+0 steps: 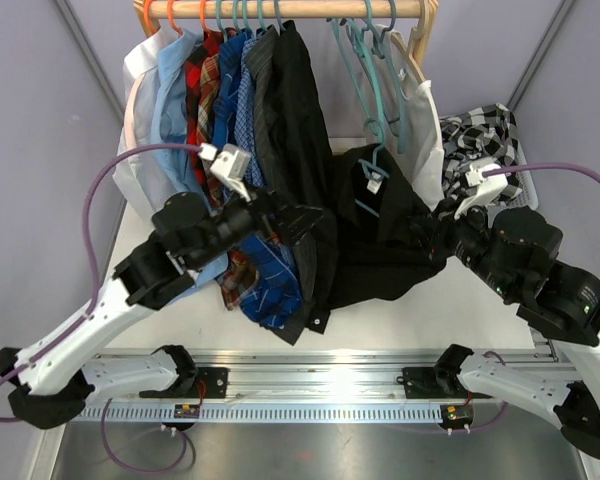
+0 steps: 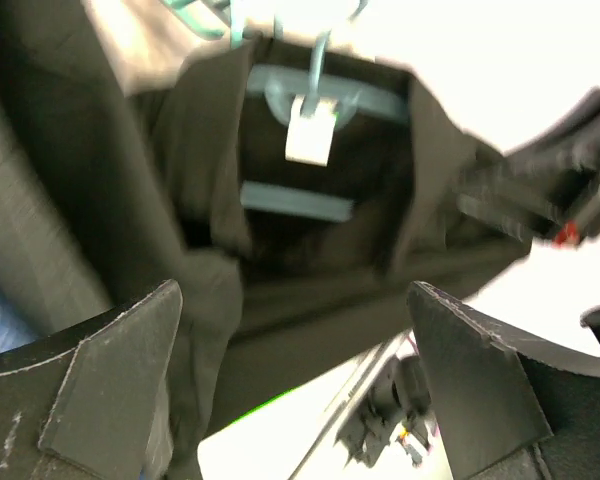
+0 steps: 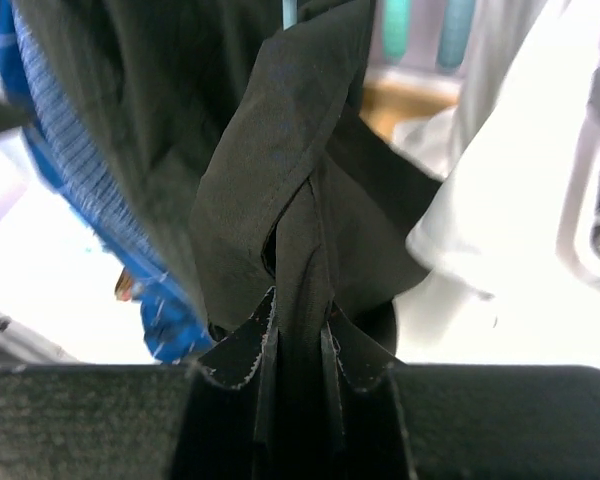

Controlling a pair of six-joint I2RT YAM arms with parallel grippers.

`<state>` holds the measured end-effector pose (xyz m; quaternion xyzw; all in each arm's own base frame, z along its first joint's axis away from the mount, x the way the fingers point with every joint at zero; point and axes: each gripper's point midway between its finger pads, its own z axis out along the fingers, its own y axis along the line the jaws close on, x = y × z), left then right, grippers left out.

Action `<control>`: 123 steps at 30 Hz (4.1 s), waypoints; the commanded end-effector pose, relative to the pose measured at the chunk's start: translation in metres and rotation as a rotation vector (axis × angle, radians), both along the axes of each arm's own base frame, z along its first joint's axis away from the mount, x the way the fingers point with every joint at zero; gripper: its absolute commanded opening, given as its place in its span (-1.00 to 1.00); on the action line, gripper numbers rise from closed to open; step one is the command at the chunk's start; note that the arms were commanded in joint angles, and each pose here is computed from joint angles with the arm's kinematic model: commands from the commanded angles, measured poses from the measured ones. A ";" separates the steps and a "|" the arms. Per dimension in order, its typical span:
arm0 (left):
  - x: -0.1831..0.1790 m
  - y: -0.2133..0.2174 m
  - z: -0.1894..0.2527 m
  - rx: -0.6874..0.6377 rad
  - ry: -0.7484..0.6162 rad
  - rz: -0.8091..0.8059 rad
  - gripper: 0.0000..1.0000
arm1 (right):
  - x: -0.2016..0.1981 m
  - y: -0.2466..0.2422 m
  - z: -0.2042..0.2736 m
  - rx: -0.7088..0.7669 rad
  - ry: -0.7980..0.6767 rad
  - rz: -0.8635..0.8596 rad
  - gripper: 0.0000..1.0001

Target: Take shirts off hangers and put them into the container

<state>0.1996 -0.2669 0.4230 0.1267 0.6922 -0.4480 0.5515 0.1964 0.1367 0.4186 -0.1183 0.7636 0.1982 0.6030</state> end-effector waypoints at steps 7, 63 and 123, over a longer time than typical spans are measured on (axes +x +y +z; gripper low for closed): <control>0.040 -0.082 0.035 -0.013 -0.099 0.026 0.98 | -0.042 -0.005 -0.002 0.117 0.035 0.116 -1.00; 0.104 -0.144 0.098 0.026 -0.273 0.186 -1.00 | -0.056 -0.014 -0.011 0.081 0.044 0.152 -0.11; 0.123 -0.066 0.154 -0.069 -0.345 0.318 -1.00 | -0.030 -0.018 -0.002 0.105 -0.083 0.050 0.01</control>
